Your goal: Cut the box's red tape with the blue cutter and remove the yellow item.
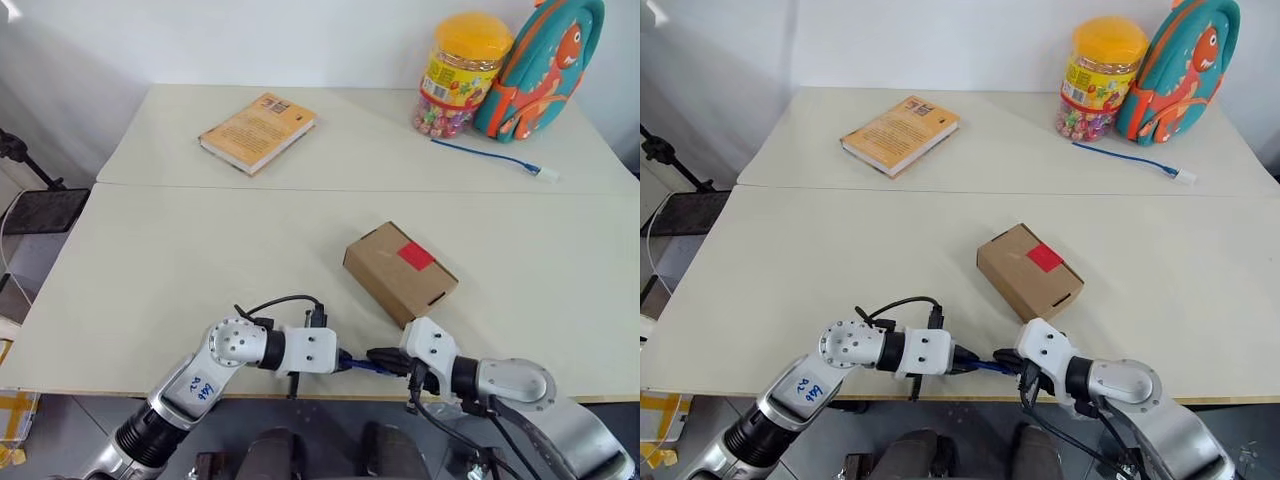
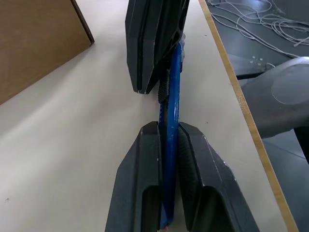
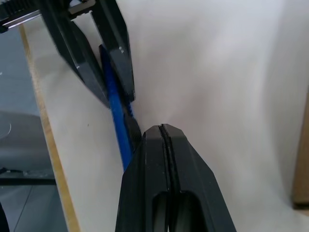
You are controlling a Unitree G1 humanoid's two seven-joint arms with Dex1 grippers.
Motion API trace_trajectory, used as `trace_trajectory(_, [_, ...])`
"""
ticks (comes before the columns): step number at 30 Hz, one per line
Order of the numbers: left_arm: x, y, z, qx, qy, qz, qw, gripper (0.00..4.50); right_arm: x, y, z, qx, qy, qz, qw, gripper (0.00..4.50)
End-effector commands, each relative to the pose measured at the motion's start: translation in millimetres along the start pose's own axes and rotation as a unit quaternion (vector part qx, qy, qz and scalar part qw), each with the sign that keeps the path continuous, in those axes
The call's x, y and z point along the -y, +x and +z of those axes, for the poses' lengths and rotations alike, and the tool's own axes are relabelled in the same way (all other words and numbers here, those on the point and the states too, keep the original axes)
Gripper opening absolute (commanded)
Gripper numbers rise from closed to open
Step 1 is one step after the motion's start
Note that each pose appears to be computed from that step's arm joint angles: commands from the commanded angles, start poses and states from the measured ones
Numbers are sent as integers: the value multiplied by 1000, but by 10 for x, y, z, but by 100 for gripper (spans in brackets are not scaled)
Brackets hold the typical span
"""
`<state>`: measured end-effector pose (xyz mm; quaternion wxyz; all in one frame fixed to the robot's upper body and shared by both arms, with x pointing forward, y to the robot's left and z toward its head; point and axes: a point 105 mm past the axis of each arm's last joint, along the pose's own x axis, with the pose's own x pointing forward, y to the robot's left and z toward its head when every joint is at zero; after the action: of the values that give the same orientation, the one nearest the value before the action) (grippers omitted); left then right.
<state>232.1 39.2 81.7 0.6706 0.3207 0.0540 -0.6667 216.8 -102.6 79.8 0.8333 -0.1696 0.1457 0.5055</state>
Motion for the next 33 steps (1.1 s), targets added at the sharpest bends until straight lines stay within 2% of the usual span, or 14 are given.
trace_trajectory(1, [179, 26, -134, -24, -25, -38, 999, 46, -107, 12, -56, -1, 12, 25, 1000, 3])
trace_trajectory(4, [213, 21, -166, -27, -53, -46, 997, 46, -85, -8, -56, 0, 8, 20, 1000, 3])
trace_trajectory(7, [205, 41, -159, -21, -76, -44, 996, 114, -56, -25, -50, 4, 6, 11, 1000, 0])
trace_trajectory(11, [181, 32, -151, -21, -60, -45, 997, 228, -47, -40, -47, 5, 4, 9, 1000, 0])
trace_trajectory(22, [179, -44, -110, 3, -136, -57, 989, 228, -101, -203, 64, 38, 0, 21, 999, 0])
trace_trajectory(27, [238, -71, -134, -2, -134, -74, 988, 228, -12, -231, 68, 46, -10, -7, 999, 0])
trace_trajectory(33, [233, -74, -237, -30, -143, -63, 987, 228, -24, -265, 137, 65, -15, -2, 998, 0])
